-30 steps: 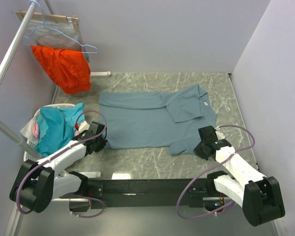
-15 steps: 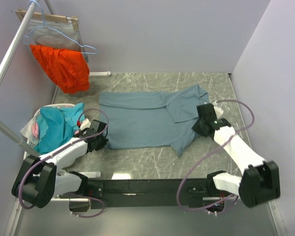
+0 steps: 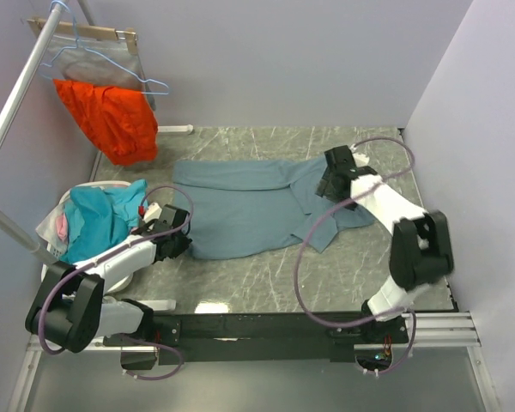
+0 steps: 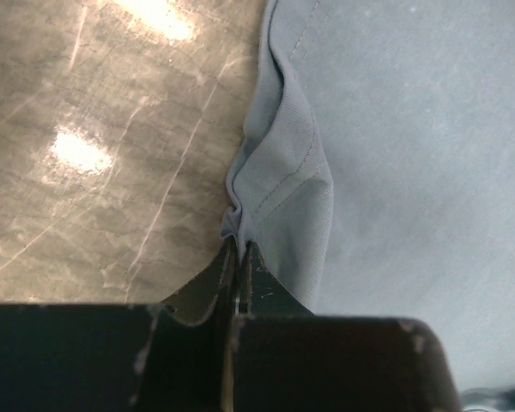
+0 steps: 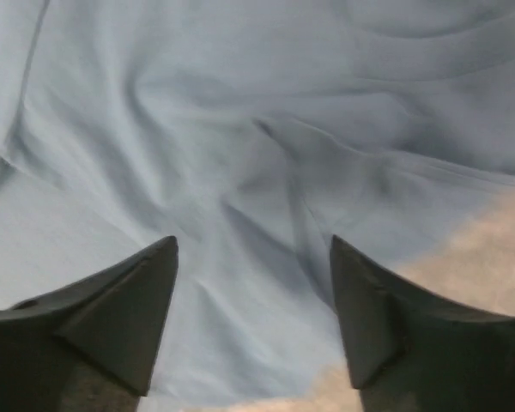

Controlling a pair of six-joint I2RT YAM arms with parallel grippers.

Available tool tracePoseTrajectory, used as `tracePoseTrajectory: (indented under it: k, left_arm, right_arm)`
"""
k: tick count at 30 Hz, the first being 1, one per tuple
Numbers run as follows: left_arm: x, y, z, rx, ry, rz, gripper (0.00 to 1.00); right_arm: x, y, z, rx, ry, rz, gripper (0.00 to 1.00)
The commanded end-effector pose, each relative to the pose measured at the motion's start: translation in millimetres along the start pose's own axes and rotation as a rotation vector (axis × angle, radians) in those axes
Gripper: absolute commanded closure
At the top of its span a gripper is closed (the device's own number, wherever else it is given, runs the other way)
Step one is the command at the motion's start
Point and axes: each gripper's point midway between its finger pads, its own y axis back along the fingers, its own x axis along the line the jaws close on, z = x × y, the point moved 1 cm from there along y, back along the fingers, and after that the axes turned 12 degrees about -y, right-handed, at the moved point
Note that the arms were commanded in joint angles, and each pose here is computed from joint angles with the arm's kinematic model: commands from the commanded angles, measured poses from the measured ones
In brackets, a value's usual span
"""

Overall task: Fold and stack the t-shirts
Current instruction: Grap the side of the flattened tshirt closest away from the robot with both arms

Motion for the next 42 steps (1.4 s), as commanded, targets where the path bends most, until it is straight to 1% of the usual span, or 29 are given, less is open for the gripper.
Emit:
tracePoseTrajectory:
  k: [1, 3, 4, 6, 7, 9, 10, 13, 20, 26, 29, 30, 32, 33, 34, 35, 36, 41, 42]
  left_arm:
    - [8, -4, -12, 0.050, -0.047, 0.030, 0.99]
    - [7, -6, -13, 0.052, -0.052, 0.029, 0.99]
    - [5, -7, -12, 0.055, -0.055, 0.021, 0.99]
    - [2, -9, -13, 0.063, -0.064, 0.019, 0.99]
    - [0, -9, -13, 0.066, -0.066, 0.010, 0.99]
    - [-1, -10, -13, 0.070, -0.074, 0.006, 0.99]
    - [-1, -10, -13, 0.069, -0.077, 0.003, 0.99]
    - [-3, -8, -12, 0.063, -0.076, -0.012, 0.99]
    - [-2, -10, -14, 0.067, -0.086, -0.009, 0.99]
    - [0, -10, -14, 0.068, -0.086, 0.001, 0.99]
    - [3, -9, -14, 0.065, -0.086, 0.014, 0.99]
    - [4, -9, -14, 0.064, -0.087, 0.017, 0.99]
    - [6, -9, -14, 0.063, -0.086, 0.027, 0.99]
    - [6, -8, -13, 0.059, -0.085, 0.028, 0.99]
    - [7, -8, -13, 0.059, -0.084, 0.030, 0.99]
    - [8, -8, -14, 0.059, -0.087, 0.036, 0.99]
    - [8, -8, -13, 0.057, -0.089, 0.038, 0.99]
    - [9, -2, -10, 0.052, -0.103, 0.037, 0.99]
    - [10, 0, -9, 0.055, -0.104, 0.041, 0.99]
  right_arm:
    - [-27, 61, 35, -0.193, -0.035, 0.044, 0.15]
    - [-35, 70, 26, -0.174, -0.053, 0.073, 0.16]
    - [-44, 65, 13, -0.140, -0.050, 0.061, 0.16]
    - [-46, 63, -7, -0.069, -0.060, 0.089, 0.18]
    - [-56, 55, -25, -0.025, -0.055, 0.077, 0.19]
    - [-50, 52, -41, 0.026, -0.087, 0.149, 0.24]
    - [-58, 46, -55, 0.057, -0.086, 0.144, 0.24]
    - [-61, 40, -68, 0.083, -0.110, 0.163, 0.27]
    - [-56, 28, -74, 0.093, -0.100, 0.189, 0.29]
    - [-48, 9, -82, 0.134, -0.082, 0.181, 0.34]
    - [-43, 5, -80, 0.130, -0.070, 0.192, 0.42]
    - [-42, 5, -79, 0.129, -0.068, 0.194, 0.48]
    - [-43, 7, -73, 0.099, -0.058, 0.184, 0.57]
    - [-44, 9, -70, 0.084, -0.052, 0.183, 0.80]
    - [-47, 10, -69, 0.072, -0.051, 0.172, 0.93]
    - [-52, 15, -65, 0.049, -0.043, 0.160, 0.96]
    - [-54, 18, -66, 0.044, -0.034, 0.155, 0.96]
    - [-72, 42, -78, 0.065, -0.050, 0.163, 0.91]
    - [-76, 46, -84, 0.080, -0.057, 0.166, 0.96]
